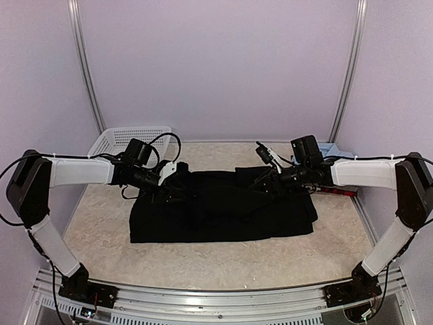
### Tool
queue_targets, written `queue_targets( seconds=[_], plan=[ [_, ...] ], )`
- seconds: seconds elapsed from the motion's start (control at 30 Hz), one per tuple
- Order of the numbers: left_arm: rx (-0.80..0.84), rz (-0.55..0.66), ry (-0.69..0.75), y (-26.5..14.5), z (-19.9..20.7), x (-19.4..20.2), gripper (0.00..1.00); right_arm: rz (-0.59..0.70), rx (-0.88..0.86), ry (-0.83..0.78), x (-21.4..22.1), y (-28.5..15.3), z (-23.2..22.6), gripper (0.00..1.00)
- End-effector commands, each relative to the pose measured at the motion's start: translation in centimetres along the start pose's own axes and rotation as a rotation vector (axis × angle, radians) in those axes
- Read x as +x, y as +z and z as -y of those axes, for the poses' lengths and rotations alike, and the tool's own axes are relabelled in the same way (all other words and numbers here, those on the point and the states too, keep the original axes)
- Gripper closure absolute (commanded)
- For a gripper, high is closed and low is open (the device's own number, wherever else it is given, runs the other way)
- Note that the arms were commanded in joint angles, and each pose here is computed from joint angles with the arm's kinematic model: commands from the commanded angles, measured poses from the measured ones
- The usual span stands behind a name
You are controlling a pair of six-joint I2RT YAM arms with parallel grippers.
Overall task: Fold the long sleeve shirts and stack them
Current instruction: Fold the sleeve of the 1/3-folded shirt, then adjust the sleeve of the 1/3-folded shirt.
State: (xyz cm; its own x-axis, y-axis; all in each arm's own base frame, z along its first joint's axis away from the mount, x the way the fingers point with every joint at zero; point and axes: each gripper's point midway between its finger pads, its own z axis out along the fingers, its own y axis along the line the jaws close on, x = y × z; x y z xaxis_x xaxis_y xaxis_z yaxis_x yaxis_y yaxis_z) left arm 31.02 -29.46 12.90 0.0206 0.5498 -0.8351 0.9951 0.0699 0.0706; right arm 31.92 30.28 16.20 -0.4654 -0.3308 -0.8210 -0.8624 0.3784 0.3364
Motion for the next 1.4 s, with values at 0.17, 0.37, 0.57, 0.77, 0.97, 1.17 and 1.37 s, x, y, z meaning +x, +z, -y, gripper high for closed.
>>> queue_targets(
  seconds=[0.17,0.37,0.57,0.77,0.97,1.17,1.37],
  plan=[
    [-0.291,0.087,-0.040,-4.4,-2.0,-0.6,0.02,-0.074,0.036,0.033,2.3,3.6,-1.5,0.32],
    [-0.621,0.321,-0.249,-10.2,-4.6,-3.9,0.01,-0.110,0.030,0.062,3.0,7.7,-2.4,0.36],
    [-0.751,0.452,-0.662,-13.1,-4.0,-3.4,0.01,-0.155,0.058,0.057,3.8,12.5,-3.9,0.38],
    [-0.699,0.429,-0.919,-12.6,-1.4,-0.2,0.01,-0.119,0.131,0.063,2.6,14.5,-4.9,0.42],
    [-0.739,0.480,-0.976,-14.4,0.2,0.6,0.01,-0.173,0.268,0.018,2.2,18.2,-5.0,0.45],
    [-0.884,0.518,-1.060,-17.4,0.1,2.0,0.01,-0.117,0.129,-0.037,-0.1,21.7,-9.2,0.47],
    [-0.863,0.525,-1.074,-17.6,0.6,2.4,0.01,-0.035,-0.235,-0.049,-1.9,21.5,-15.8,0.47]
  ],
)
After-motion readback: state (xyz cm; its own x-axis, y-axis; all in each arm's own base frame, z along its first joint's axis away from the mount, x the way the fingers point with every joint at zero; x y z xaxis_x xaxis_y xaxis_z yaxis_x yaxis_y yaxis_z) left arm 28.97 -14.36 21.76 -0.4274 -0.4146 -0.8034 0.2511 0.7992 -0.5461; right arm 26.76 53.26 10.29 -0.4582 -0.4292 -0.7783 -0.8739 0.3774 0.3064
